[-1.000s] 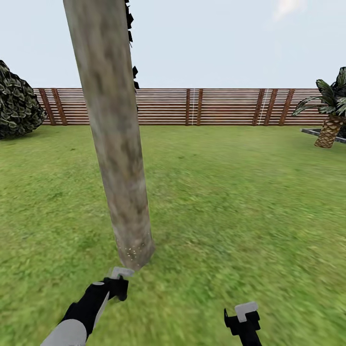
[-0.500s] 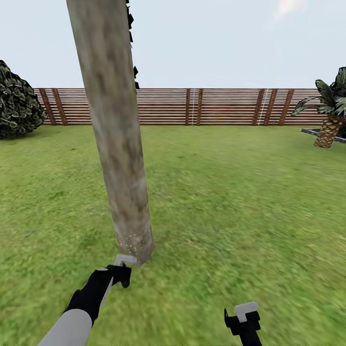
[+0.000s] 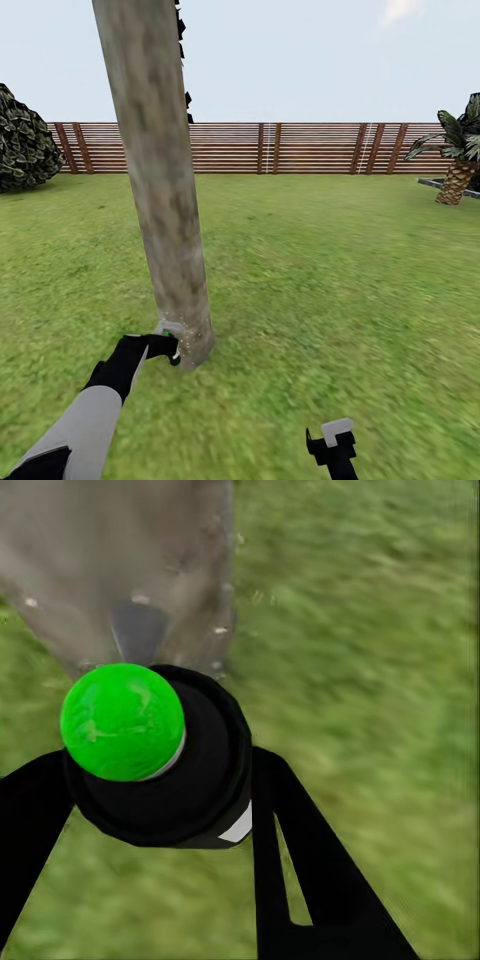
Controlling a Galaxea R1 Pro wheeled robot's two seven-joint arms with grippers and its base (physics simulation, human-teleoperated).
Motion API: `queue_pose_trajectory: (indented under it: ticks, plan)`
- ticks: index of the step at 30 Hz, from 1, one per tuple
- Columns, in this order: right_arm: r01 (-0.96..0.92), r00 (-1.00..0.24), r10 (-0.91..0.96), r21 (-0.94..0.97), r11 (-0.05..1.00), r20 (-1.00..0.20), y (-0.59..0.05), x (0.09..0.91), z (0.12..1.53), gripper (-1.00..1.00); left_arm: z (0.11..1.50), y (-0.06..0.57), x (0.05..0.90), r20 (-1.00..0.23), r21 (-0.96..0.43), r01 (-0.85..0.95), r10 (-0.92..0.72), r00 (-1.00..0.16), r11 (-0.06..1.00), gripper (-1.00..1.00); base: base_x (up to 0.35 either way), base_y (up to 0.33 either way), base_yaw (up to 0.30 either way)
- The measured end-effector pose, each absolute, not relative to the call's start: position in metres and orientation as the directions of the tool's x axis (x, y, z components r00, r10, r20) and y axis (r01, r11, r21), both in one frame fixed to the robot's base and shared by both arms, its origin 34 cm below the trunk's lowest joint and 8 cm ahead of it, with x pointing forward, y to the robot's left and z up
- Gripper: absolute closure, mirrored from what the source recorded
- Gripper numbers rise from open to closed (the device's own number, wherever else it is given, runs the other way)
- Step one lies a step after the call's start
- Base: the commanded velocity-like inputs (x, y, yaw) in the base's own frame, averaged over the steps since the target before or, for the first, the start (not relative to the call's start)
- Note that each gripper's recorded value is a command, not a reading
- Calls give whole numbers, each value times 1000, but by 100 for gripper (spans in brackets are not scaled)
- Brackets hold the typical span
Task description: In the garden, pick up the pesticide atomizer on the floor and spray pesticide onto both trees until each tree trunk is fully covered.
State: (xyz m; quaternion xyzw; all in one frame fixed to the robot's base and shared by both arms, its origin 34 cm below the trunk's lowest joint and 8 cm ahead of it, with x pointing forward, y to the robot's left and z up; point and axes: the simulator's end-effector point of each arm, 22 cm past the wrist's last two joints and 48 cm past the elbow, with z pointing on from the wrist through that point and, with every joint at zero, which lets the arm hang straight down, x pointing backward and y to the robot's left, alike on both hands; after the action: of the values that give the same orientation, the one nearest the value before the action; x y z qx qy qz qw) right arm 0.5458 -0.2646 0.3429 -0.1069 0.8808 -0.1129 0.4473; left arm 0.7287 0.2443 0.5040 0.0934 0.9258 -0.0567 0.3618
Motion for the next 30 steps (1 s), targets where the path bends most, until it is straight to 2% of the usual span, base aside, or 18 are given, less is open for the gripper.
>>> queue_pose_trajectory:
  ticks: [2,4,7,16,18,24,27,28,30]
  plan:
    - [-87,-577,-290,-295,952,-764,-265,546,343,-100,509,258,732,-684,-21,202,133,-717,979,100,0,0,0]
    - [-86,-576,-289,-295,952,-765,-265,546,343,-100,523,307,735,-679,19,160,130,-723,987,100,0,0,0]
    - [-83,-577,-287,-295,952,-764,-266,546,343,-100,540,319,738,-694,19,158,127,-709,987,100,0,0,0]
    - [-83,-578,-290,-299,951,-762,-268,546,343,-100,553,251,747,-698,18,259,198,-689,966,100,-188,0,0]
    - [-83,-578,-290,-299,951,-763,-268,546,343,-100,557,256,748,-701,26,253,198,-685,967,100,-61,0,0]
    - [-83,-578,-290,-299,951,-762,-268,546,343,-100,572,322,747,-689,70,162,166,-705,984,100,-6,0,0]
    - [-83,-578,-290,-299,951,-763,-268,546,343,-100,570,319,744,-684,68,167,168,-710,984,100,0,0,0]
    - [-83,-578,-290,-299,951,-763,-268,546,343,-100,569,310,744,-685,61,179,172,-708,982,100,0,0,0]
    - [-83,-579,-290,-299,951,-762,-268,545,343,-100,570,252,748,-696,12,240,180,-695,971,100,0,0,0]
